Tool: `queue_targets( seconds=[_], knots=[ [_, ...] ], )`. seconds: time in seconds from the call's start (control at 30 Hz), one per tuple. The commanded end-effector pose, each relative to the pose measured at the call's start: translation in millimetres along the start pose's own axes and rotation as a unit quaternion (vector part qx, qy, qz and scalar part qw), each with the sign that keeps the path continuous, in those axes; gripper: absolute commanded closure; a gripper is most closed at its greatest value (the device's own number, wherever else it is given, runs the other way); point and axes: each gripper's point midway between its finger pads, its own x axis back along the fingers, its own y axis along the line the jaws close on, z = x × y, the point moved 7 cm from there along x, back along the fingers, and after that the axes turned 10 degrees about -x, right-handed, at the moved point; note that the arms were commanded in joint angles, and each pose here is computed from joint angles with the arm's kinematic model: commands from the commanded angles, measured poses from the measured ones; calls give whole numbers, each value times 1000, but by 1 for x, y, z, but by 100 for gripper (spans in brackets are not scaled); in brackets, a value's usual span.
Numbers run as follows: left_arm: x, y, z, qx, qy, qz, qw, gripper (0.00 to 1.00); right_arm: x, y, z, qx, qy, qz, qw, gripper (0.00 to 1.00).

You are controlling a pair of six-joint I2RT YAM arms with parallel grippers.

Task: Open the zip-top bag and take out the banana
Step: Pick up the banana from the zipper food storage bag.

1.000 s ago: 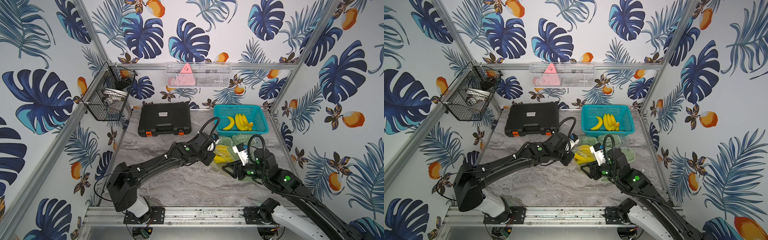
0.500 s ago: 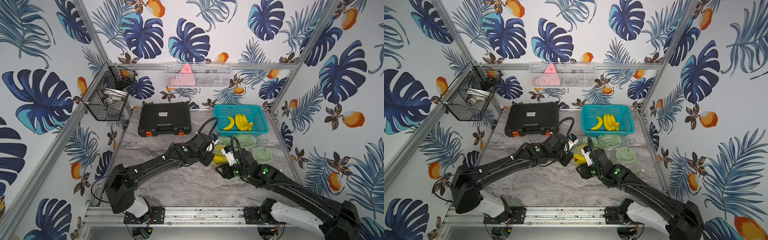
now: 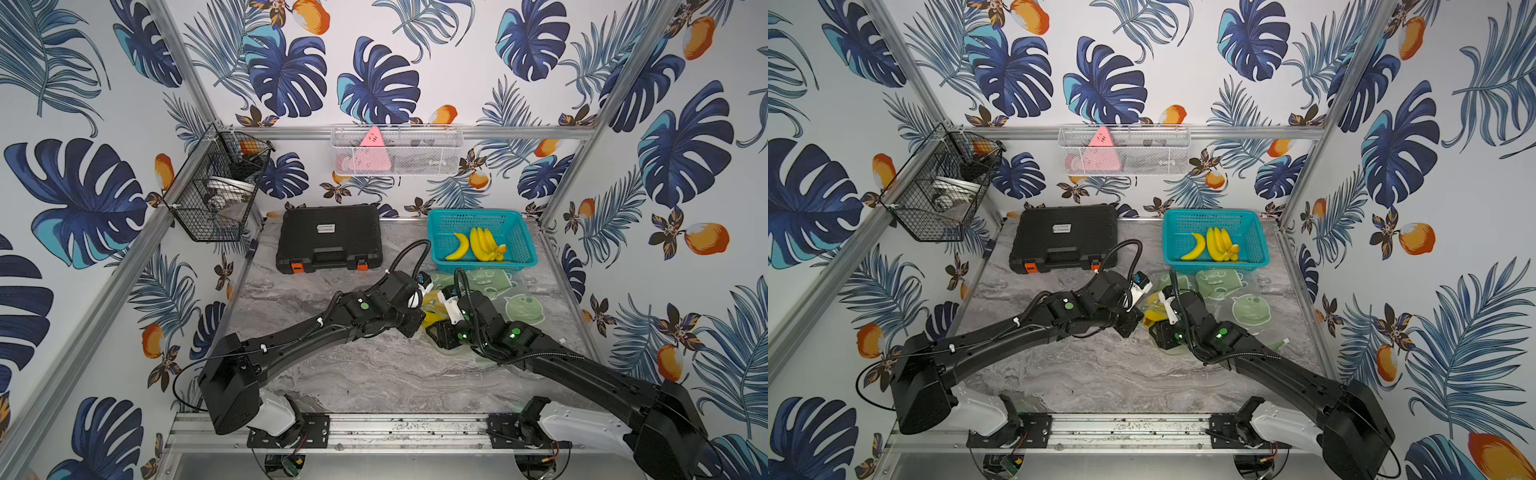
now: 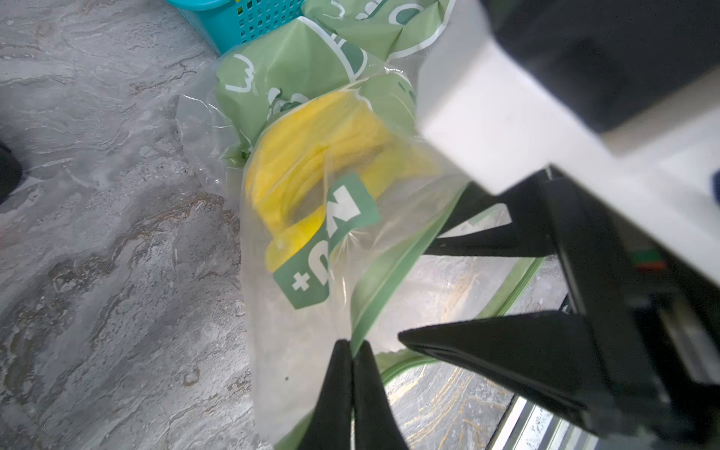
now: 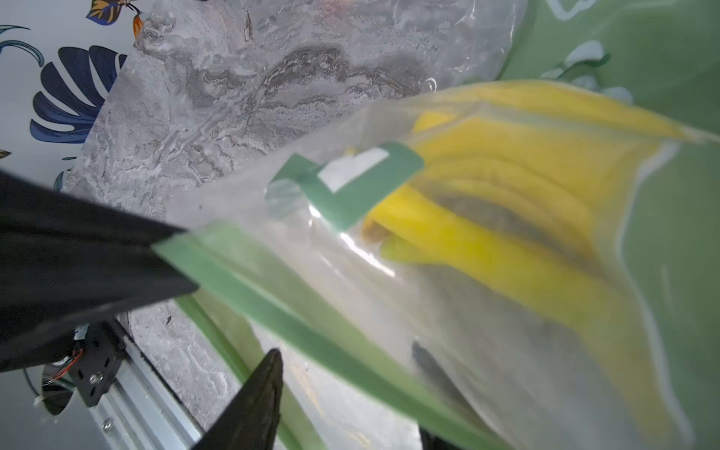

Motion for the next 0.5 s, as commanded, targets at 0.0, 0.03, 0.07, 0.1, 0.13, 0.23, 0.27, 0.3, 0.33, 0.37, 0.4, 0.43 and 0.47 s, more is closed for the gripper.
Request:
queue_targets(
  seconds=[0.0,0.03,0.07,0.1,0.13,0.23,0.27,0.3,0.33,0.37,0.4,0.43,0.47],
  knots=[
    [1,-2,-11,24,-24,11,999,100,-6,6,-13,16,-32,-7,999,43],
    [2,-3,-13,32,-30,16,999,100,-9,4,-14,17,-37,-3,999,40],
    [1,-4,-15,38,-34,22,998,100,-12,3,-14,17,-42,0,999,38],
    [0,-5,-16,42,-36,28,998,100,-14,1,-15,17,-50,3,999,37],
    [-1,-7,-17,49,-37,34,998,100,-18,-1,-16,17,-60,10,998,35],
    [-4,-9,-18,70,-41,49,996,100,-30,-3,-19,26,-73,14,997,26],
    [-5,-10,-18,76,-44,54,995,100,-34,-3,-21,30,-77,15,996,22],
    [-6,-11,-18,84,-46,60,994,100,-39,-3,-23,33,-82,18,996,20],
    [-6,-12,-17,90,-48,65,993,100,-43,-3,-25,35,-92,18,995,19],
    [-7,-12,-16,94,-47,69,992,100,-46,-2,-27,40,-102,10,994,19],
    [-7,-13,-14,100,-48,71,991,100,-51,-1,-29,48,-112,7,993,18],
    [-8,-13,-13,104,-48,74,991,100,-55,-1,-32,53,-115,14,992,17],
    [-8,-14,-11,107,-48,77,990,100,-58,-1,-35,57,-118,21,991,17]
  ],
)
